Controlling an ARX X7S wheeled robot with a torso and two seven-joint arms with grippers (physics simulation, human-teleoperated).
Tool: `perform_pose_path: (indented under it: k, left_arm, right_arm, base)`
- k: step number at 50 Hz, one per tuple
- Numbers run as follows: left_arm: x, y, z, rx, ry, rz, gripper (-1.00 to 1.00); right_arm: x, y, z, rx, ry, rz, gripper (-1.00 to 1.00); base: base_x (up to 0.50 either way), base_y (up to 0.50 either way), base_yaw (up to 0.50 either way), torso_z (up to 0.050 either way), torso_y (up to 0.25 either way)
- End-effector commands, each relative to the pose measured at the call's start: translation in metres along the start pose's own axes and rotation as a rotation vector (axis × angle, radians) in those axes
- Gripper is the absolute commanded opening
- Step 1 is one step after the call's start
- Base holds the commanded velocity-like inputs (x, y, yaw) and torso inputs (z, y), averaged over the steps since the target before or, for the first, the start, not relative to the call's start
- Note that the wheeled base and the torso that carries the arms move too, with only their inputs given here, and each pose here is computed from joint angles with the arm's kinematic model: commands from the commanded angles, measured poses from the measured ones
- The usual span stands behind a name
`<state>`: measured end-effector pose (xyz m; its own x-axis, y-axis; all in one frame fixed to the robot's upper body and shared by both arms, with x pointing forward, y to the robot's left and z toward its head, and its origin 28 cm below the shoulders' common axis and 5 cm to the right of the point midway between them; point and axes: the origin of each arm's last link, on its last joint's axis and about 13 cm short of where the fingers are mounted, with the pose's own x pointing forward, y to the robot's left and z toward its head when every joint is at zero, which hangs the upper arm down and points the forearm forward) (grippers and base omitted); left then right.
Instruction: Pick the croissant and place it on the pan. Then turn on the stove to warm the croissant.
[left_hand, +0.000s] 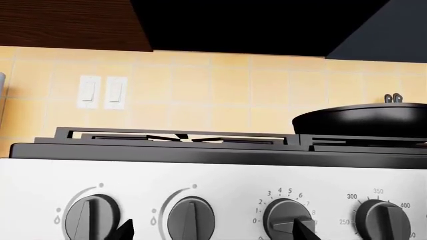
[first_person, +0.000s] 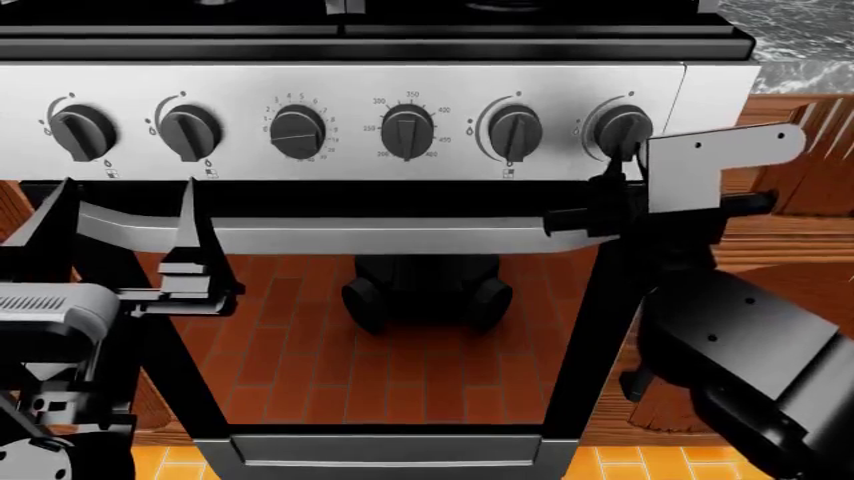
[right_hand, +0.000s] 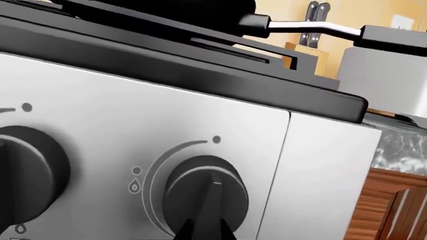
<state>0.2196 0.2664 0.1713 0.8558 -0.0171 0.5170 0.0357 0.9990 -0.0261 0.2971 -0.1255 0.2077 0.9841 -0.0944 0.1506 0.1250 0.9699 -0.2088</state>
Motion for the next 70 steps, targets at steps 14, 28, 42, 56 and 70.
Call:
perform_pose_path:
  k: [14,28,42,56,70]
  left_arm:
    - [0.0,0.0,0.001,0.002,-0.001,0.0,1.0]
    - [0.001,0.0,0.001,0.005,-0.003,0.0,1.0]
    - [0.002,0.0,0.001,0.01,-0.002,0.001,1.0]
    - [0.001,0.0,0.001,0.01,-0.003,0.003,1.0]
    - [0.0,0.0,0.001,0.008,-0.001,0.003,1.0]
  right_arm:
    - [0.004,-0.01,0.006,-0.13,-0.006,0.055,-1.0]
    - [0.005,-0.018,0.009,-0.239,-0.011,0.079,-1.0]
    - [0.006,-0.026,0.016,-0.34,-0.024,0.097,-1.0]
    - [0.007,-0.03,0.022,-0.383,-0.034,0.095,-1.0]
    - [0.006,-0.031,0.026,-0.452,-0.046,0.124,-1.0]
  base:
    - [0.0,0.0,0.0,0.0,0.001]
    - [0.0,0.0,0.0,0.0,0.0]
    - [0.0,0.0,0.0,0.0,0.0]
    - [0.0,0.0,0.0,0.001,0.0]
    - [0.0,0.0,0.0,0.0,0.0]
